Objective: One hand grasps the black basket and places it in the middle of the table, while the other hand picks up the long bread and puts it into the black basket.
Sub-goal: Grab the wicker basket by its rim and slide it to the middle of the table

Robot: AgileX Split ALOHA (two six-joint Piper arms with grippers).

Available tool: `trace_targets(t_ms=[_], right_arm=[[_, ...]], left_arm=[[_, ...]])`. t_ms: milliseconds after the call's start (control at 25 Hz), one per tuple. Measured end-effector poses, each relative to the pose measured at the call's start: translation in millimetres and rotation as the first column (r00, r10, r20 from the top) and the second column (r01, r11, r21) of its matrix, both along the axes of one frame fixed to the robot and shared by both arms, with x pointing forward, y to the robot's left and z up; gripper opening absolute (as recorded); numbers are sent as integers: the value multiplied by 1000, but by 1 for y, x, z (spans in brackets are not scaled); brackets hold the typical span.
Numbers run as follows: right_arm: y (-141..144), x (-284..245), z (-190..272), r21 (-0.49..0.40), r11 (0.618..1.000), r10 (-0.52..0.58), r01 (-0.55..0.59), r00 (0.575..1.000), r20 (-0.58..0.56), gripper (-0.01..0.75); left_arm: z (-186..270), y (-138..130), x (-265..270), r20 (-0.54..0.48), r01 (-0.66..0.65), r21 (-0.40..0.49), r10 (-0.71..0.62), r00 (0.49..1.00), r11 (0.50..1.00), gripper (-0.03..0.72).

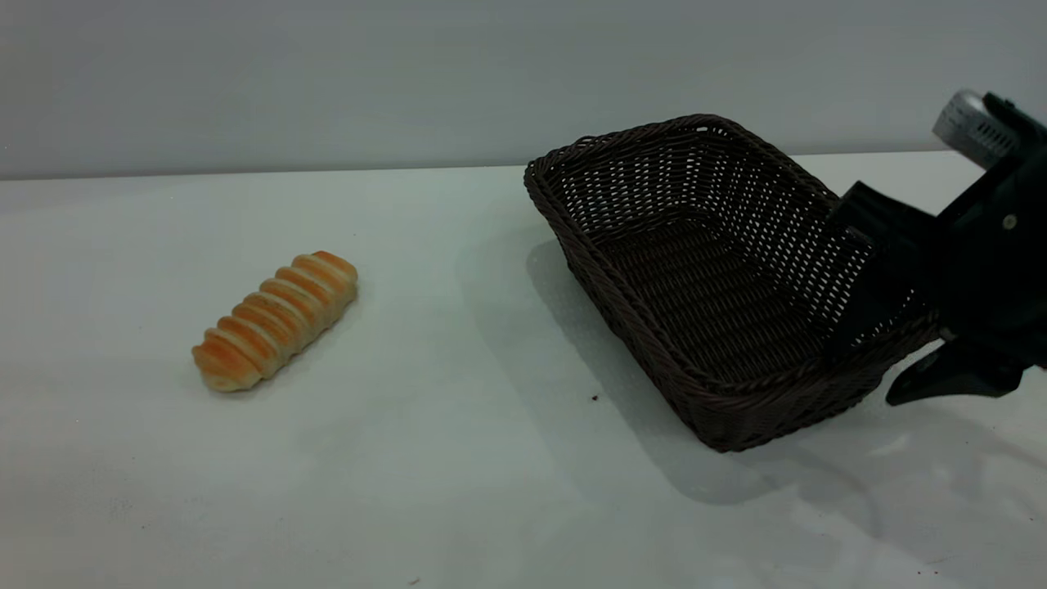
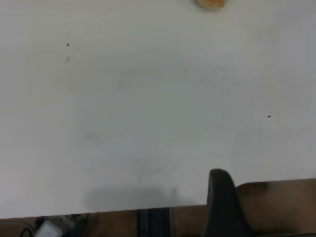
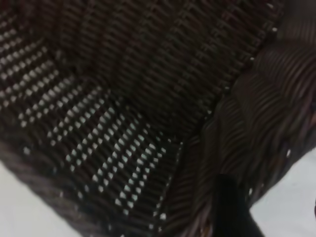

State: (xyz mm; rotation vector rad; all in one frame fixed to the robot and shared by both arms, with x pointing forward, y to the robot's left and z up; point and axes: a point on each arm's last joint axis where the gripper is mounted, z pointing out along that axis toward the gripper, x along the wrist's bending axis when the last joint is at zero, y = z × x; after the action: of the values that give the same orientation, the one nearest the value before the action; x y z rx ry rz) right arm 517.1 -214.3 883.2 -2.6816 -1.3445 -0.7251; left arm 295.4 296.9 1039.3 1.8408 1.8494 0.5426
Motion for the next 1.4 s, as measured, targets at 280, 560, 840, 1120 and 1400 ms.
trace_targets(t_ms=[280, 560, 840, 1120, 1400], right_arm=[[5, 20, -16, 16, 998, -52, 53, 998, -25, 425], [5, 29, -39, 4, 993, -118, 118, 991, -68, 321], [5, 32, -29, -33, 999, -22, 22, 1000, -3, 88], [14, 43, -9, -105, 952, 298, -288, 950, 95, 88], [35, 61, -4, -9, 869, 493, -494, 865, 97, 88]], left_arm=[[1, 0, 1, 15, 9, 8, -10, 1000, 1000, 477], [1, 0, 1, 14, 27, 21, -27, 1000, 999, 477], [0, 0, 0, -2, 28, 21, -28, 1000, 999, 477], [-2, 0, -3, -40, 42, 28, -41, 998, 999, 477], [-2, 0, -4, -46, 51, 33, -49, 998, 998, 477]])
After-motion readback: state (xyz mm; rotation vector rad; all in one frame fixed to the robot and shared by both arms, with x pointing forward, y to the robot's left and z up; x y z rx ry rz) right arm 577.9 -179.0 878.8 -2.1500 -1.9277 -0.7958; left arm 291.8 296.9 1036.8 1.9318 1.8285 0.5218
